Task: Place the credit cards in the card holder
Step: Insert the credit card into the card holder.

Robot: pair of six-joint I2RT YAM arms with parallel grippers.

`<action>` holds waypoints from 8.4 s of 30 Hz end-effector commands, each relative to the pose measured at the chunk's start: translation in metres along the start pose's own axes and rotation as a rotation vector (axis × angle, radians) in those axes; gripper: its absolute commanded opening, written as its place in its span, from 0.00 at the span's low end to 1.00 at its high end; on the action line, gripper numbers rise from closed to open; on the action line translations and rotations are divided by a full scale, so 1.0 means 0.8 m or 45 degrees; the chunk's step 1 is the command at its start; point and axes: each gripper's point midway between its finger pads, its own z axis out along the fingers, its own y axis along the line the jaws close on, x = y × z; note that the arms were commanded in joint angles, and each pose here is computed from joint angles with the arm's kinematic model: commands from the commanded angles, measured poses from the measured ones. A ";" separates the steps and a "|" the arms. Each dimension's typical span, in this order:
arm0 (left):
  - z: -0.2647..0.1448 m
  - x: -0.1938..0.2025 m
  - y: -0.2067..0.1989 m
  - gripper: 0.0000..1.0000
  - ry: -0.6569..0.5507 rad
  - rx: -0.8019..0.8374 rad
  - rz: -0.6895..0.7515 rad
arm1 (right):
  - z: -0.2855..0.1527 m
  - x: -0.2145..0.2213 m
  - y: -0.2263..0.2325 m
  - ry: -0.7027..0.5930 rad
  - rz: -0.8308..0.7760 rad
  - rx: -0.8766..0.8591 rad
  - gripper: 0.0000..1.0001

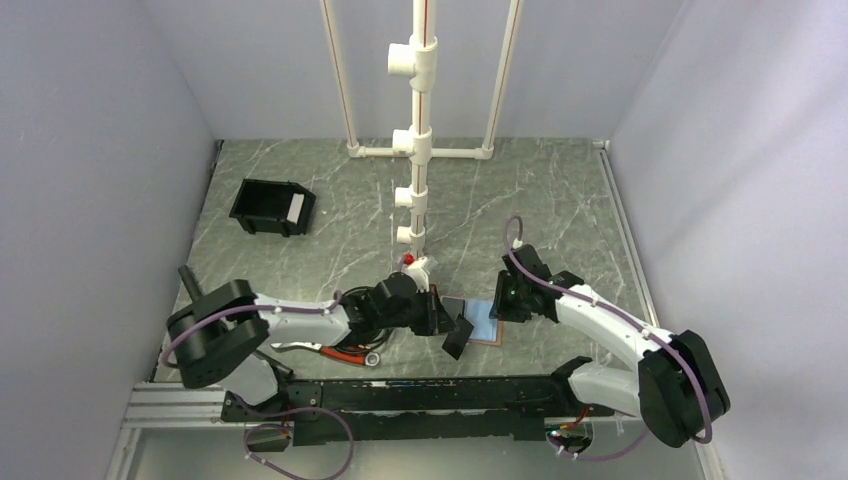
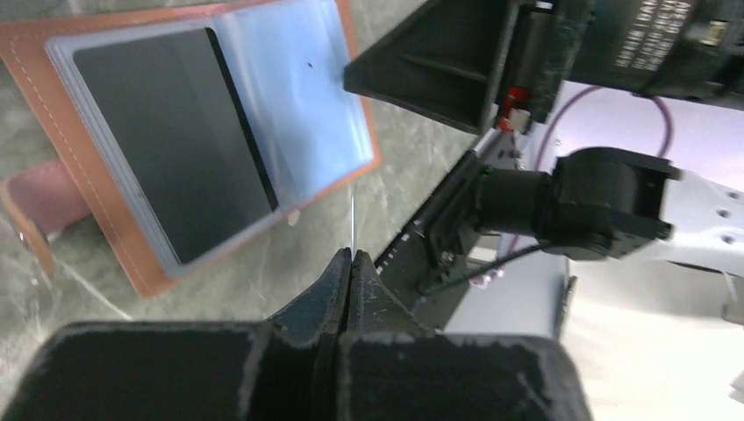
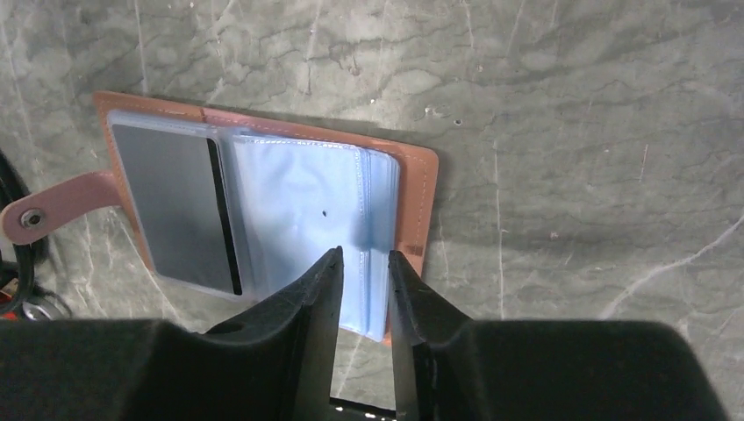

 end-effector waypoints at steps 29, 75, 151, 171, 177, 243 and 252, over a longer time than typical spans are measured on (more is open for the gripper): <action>0.029 -0.034 0.063 0.00 -0.192 -0.086 -0.185 | 0.039 -0.001 0.000 0.032 -0.039 0.011 0.28; 0.070 -0.064 0.076 0.00 -0.274 0.115 -0.255 | 0.039 0.009 0.011 0.055 -0.088 -0.024 0.27; 0.053 0.002 0.053 0.62 -0.002 -0.250 -0.105 | 0.032 0.028 0.020 0.061 -0.025 -0.143 0.26; 0.039 -0.020 0.026 0.67 -0.060 -0.141 -0.077 | -0.012 0.002 0.017 -0.047 0.021 -0.079 0.45; 0.063 -0.002 0.030 0.15 0.066 -0.129 -0.096 | -0.015 0.002 0.035 -0.022 0.075 -0.253 0.31; -0.183 -0.073 0.045 0.49 -0.295 -0.462 -0.129 | -0.012 0.020 0.158 0.149 -0.160 -0.745 0.49; -0.254 -0.095 0.055 0.62 -0.385 -0.611 -0.103 | 0.009 0.012 0.093 0.084 -0.138 -0.352 0.49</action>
